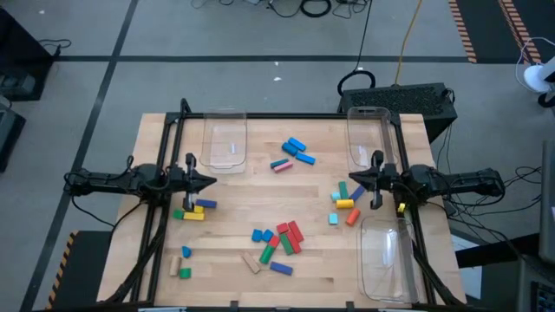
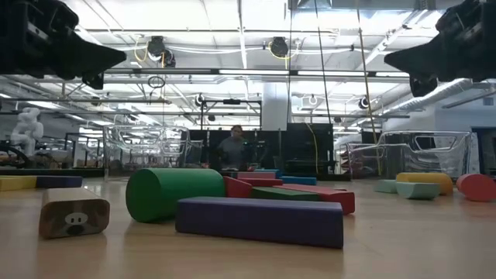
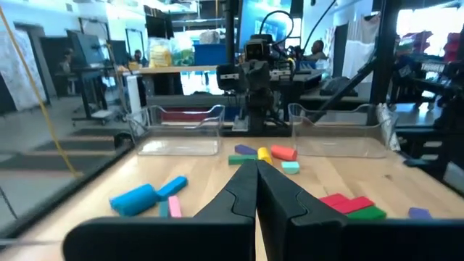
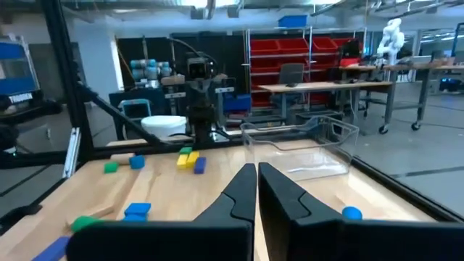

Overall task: Sort blocks by size
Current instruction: Put the blue rectangle block into the top left transparent bin

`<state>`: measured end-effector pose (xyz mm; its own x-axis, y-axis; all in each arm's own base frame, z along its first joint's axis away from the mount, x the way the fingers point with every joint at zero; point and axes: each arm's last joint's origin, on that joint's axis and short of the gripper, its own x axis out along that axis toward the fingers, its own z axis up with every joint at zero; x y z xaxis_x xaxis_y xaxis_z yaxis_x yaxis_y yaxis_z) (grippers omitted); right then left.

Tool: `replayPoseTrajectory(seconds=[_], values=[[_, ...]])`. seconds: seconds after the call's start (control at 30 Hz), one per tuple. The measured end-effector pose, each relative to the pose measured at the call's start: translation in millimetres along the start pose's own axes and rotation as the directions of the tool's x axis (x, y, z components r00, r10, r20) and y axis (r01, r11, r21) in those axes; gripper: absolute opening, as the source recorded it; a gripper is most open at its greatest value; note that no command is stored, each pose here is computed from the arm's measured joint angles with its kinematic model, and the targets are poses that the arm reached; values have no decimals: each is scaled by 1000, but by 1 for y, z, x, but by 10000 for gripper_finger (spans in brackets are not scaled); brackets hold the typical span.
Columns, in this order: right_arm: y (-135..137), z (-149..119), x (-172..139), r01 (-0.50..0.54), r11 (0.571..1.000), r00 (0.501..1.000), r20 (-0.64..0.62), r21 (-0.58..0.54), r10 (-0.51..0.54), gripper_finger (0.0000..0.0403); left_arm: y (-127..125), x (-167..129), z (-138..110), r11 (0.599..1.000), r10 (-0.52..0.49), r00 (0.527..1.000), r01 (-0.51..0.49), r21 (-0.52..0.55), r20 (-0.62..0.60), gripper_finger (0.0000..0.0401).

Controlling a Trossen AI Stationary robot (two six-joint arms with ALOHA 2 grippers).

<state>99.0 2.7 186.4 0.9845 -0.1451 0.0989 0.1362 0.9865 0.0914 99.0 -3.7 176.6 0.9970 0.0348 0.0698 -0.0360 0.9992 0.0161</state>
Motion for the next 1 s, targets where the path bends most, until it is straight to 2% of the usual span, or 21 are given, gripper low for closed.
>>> replayPoseTrajectory(seconds=[0.1, 0.23, 0.47, 0.63, 0.87, 0.93, 1.0], values=[[-1, -1, 1, 58, 998, 998, -13, 35, -57, 8, 0, 0, -5, 997, -5, 998, 1, -73, -57, 7], [-1, -6, 6, 83, 992, 995, -63, 97, -77, 42, -1, 0, -10, 989, -15, 991, -5, -149, -132, 23], [2, -14, 19, 108, 982, 988, -127, 154, -89, 129, -1, 3, -5, 975, -33, 947, -40, -219, -319, 89], [4, -14, 29, 96, 982, 992, -102, 164, -80, 169, -4, 12, 7, 960, -104, 904, -17, -279, -415, 128], [6, -17, 38, 94, 981, 992, -100, 169, -78, 177, -9, 29, 13, 945, -174, 762, -49, -325, -624, 137], [7, -21, 40, 101, 981, 989, -126, 169, -80, 177, -12, 35, 11, 937, -216, 705, -44, -345, -675, 137], [7, -25, 41, 109, 980, 985, -154, 168, -83, 177, -16, 40, 6, 931, -233, 627, -78, -357, -743, 137]])
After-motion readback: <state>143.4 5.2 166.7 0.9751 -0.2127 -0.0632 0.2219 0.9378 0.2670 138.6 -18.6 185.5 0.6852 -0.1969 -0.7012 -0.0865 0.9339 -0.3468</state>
